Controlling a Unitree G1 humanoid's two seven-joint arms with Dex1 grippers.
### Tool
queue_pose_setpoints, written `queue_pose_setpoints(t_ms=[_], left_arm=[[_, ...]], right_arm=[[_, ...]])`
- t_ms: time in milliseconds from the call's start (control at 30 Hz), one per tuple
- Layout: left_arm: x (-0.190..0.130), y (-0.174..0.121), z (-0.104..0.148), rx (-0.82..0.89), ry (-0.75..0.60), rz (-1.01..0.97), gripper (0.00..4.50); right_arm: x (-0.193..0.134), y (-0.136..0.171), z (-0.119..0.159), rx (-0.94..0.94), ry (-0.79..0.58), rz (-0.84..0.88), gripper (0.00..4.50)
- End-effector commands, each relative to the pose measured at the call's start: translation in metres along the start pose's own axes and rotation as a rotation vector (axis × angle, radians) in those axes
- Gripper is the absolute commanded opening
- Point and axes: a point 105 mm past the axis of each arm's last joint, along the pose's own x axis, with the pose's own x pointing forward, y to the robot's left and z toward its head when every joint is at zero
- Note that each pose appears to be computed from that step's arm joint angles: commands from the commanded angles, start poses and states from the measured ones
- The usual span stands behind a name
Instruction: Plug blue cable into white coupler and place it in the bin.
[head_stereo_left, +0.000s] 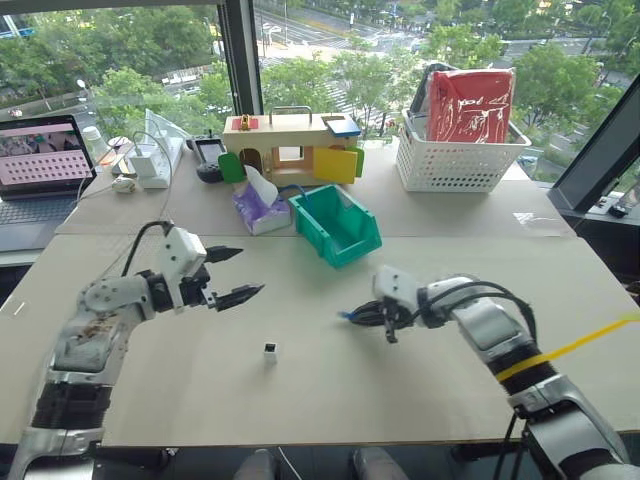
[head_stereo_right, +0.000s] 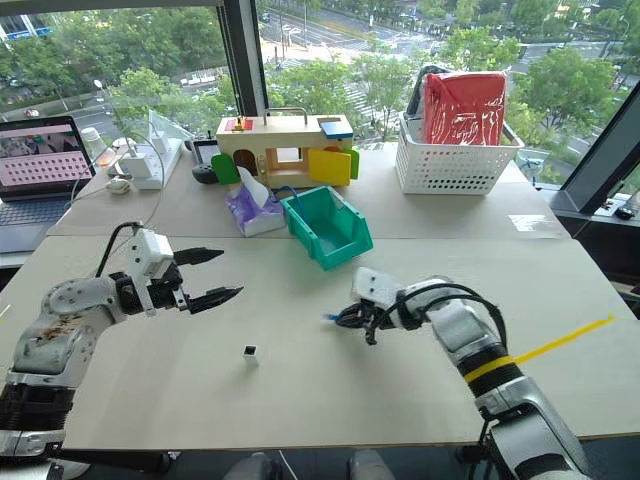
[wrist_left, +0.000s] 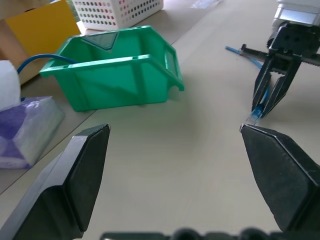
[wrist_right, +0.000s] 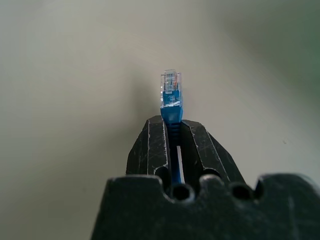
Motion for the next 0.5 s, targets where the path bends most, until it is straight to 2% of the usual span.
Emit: queue_pose_setpoints(t_ms=[33,133,200,233,300,333,433,467,500], left_arm=[[0.013,-0.010,0.008,0.069,0.012,-0.099,4.50],[0.026,-0.014,0.009,0.102,0.014,-0.153,4.50],[0.042,-0.018,0.011,0.145,0.020,-0.224,4.50],[0.049,-0.020,0.011,0.166,0.024,-0.259,4.50],[0.062,-0.024,0.011,0.202,0.034,-0.333,4.50],[0.070,-0.025,0.013,0.213,0.030,-0.360,4.50],[0.086,-0.028,0.010,0.257,0.045,-0.440,4.50],[0.092,-0.029,0.008,0.267,0.059,-0.465,4.50],[0.095,-0.030,0.006,0.273,0.067,-0.483,4.50]], right_arm=[[0.001,-0.011,0.019,-0.097,-0.009,0.020,0.03],[0.007,-0.009,0.030,-0.091,-0.039,0.066,0.03],[0.005,-0.009,0.030,-0.093,-0.021,0.070,1.03],[0.003,-0.009,0.030,-0.090,-0.015,0.071,1.19],[-0.004,-0.008,0.035,-0.081,-0.027,0.067,1.97],[-0.008,-0.008,0.037,-0.082,-0.032,0.051,2.14],[-0.022,-0.015,0.039,-0.112,-0.017,-0.058,3.24],[-0.031,-0.016,0.036,-0.097,-0.004,-0.091,3.52],[-0.037,-0.016,0.034,-0.085,0.006,-0.109,3.52]])
